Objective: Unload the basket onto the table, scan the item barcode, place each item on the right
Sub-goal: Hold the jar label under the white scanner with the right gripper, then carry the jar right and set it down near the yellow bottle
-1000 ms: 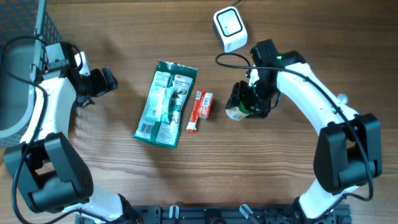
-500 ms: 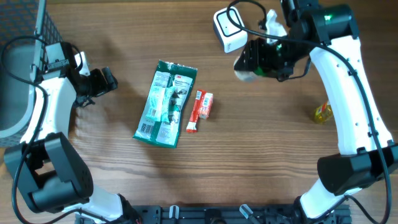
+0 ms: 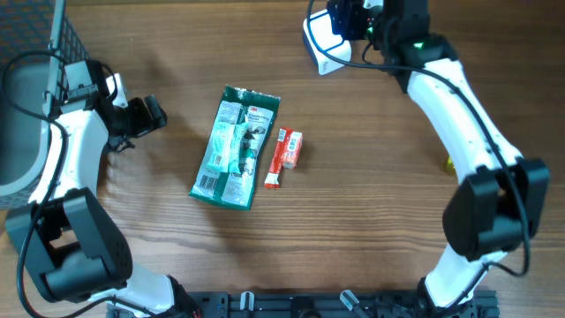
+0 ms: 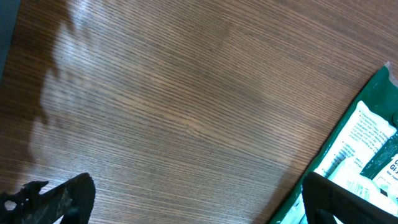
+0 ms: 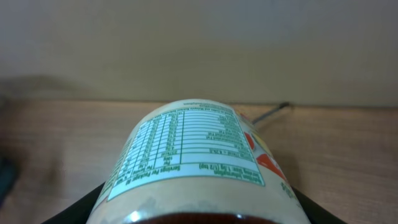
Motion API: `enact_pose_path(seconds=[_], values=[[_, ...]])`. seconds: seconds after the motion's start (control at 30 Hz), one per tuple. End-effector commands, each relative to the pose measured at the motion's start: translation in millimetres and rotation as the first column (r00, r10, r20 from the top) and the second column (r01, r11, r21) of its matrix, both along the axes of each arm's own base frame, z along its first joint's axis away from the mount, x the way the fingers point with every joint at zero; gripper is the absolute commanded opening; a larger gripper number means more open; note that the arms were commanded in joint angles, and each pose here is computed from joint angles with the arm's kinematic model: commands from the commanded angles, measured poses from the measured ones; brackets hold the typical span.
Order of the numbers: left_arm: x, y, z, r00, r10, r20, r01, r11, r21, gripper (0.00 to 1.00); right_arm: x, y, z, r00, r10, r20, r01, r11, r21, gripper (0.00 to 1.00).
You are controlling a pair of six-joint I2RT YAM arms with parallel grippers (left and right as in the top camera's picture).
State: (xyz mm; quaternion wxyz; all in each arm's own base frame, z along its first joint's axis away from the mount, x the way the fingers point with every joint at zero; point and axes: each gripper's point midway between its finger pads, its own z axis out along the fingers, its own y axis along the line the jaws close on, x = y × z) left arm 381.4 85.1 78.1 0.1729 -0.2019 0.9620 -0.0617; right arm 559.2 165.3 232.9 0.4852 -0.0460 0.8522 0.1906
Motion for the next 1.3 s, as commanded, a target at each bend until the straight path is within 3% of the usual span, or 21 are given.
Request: enact_pose_path(seconds=[0.0,0.3,0.5,0.63,0.77,0.9,1.0,1.07,1.2,1.27], values=[[-4,1,-6,1.0,-0.001,-0.016,0.001,1.0,-0.01,1.0,21,9,-35,1.0,0.008,0.029,-0.007,1.0,-0.031,0.04],[-4,1,-6,1.0,-0.001,-0.016,0.001,1.0,-0.01,1.0,57,21,-96,0.996,0.012,0.09,-0.012,1.0,-0.002,0.05],[-4,1,-6,1.0,-0.001,-0.016,0.001,1.0,-0.01,1.0,68,24,-111,0.991,0.011,0.136,-0.012,1.0,0.009,0.06],[-4,1,-6,1.0,-0.001,-0.016,0.001,1.0,-0.01,1.0,70,21,-126,0.992,-0.006,0.13,0.007,1.0,-0.003,0.2],[-4,1,-6,1.0,-0.001,-0.016,0.001,1.0,-0.01,1.0,72,21,-130,0.991,-0.014,0.132,0.015,1.0,-0.005,0.13],[-4,1,-6,1.0,-0.001,-0.016,0.001,1.0,-0.01,1.0,73,21,-129,0.99,-0.014,0.142,0.014,1.0,-0.002,0.13],[-4,1,-6,1.0,-0.001,-0.016,0.001,1.0,-0.01,1.0,73,34,-103,0.975,0.046,0.218,-0.056,0.998,0.039,0.13],[-4,1,-6,1.0,-0.001,-0.016,0.001,1.0,-0.01,1.0,69,42,-50,0.942,0.082,0.326,-0.11,0.991,0.071,0.12],[-4,1,-6,1.0,-0.001,-0.016,0.001,1.0,-0.01,1.0,53,18,37,0.923,-0.004,0.386,-0.022,0.998,0.063,0.07],[-4,1,-6,1.0,-0.001,-0.016,0.001,1.0,-0.01,1.0,27,4,76,0.929,0.011,0.371,-0.009,1.0,-0.009,0.06]])
